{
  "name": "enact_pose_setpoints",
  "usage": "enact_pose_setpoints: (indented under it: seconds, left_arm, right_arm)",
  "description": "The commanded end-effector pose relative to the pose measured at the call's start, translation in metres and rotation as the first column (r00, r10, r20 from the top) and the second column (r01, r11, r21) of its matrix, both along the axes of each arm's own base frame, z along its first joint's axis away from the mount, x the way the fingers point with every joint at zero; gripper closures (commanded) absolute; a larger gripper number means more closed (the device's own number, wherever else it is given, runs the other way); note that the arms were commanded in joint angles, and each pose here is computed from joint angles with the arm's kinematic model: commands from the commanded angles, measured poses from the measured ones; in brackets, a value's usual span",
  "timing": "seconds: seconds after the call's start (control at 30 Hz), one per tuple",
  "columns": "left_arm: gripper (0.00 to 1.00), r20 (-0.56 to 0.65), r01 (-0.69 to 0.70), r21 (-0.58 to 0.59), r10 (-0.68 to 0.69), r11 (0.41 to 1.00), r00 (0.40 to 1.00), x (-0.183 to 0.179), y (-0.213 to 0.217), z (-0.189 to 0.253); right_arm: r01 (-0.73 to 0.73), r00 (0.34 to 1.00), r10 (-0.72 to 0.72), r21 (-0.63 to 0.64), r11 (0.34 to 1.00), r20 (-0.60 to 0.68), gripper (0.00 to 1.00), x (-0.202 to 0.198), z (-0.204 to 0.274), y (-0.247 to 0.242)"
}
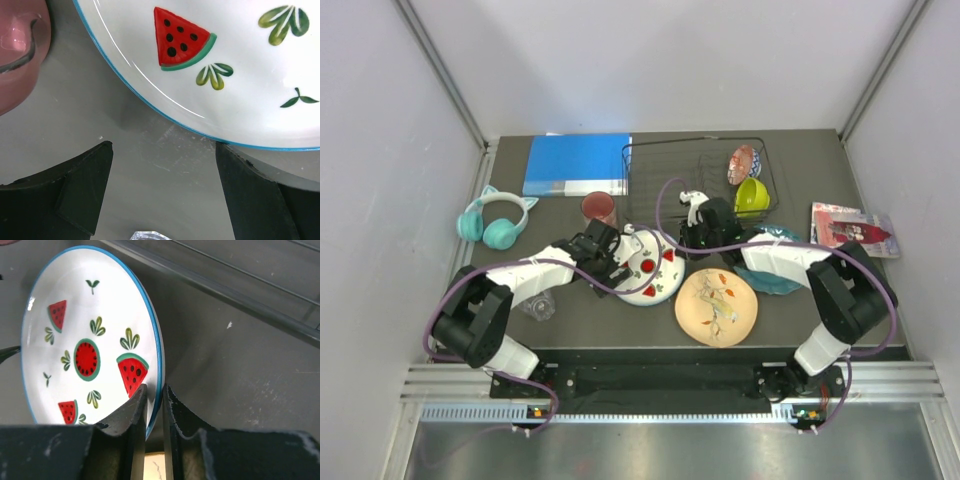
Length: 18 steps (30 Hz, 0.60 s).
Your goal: Load the mixed dishes into the dish rack
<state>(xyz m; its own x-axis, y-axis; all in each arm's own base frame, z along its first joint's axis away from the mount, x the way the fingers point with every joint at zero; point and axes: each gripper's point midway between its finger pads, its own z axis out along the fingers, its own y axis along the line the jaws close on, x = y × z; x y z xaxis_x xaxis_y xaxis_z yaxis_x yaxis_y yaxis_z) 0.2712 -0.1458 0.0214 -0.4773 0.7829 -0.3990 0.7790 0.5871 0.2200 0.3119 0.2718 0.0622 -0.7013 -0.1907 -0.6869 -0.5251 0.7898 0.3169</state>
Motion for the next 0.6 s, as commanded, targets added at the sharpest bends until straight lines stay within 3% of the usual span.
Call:
enact_pose_setpoints:
  seconds: [0.0,0.3,0.57]
  left_arm:
    - [0.11,-0.022,0.01,-0.119,-0.013,0.993,1.0,0.001,-0.037,-0.031]
    - [0.11,-0.007,0.014,-0.119,-0.015,0.993,1.0,0.005,-0.038,-0.029]
    - [0.11,0.01,0.017,-0.117,-0.016,0.993,1.0,0.01,-0.039,-0.025]
  right_arm:
    - [-0.343,0.93,0.362,0.216,0.914,-0.059,1.0,-0.081,0.044,0.068]
    - [-0.483,0.843,0.532,0.322,0.814,-0.078,0.99,-0.105,0.068,0.084]
    - [-0.507,0.817,0.564,0.316,0.802,-0.121,0.87,-0.112,0.065,0.083]
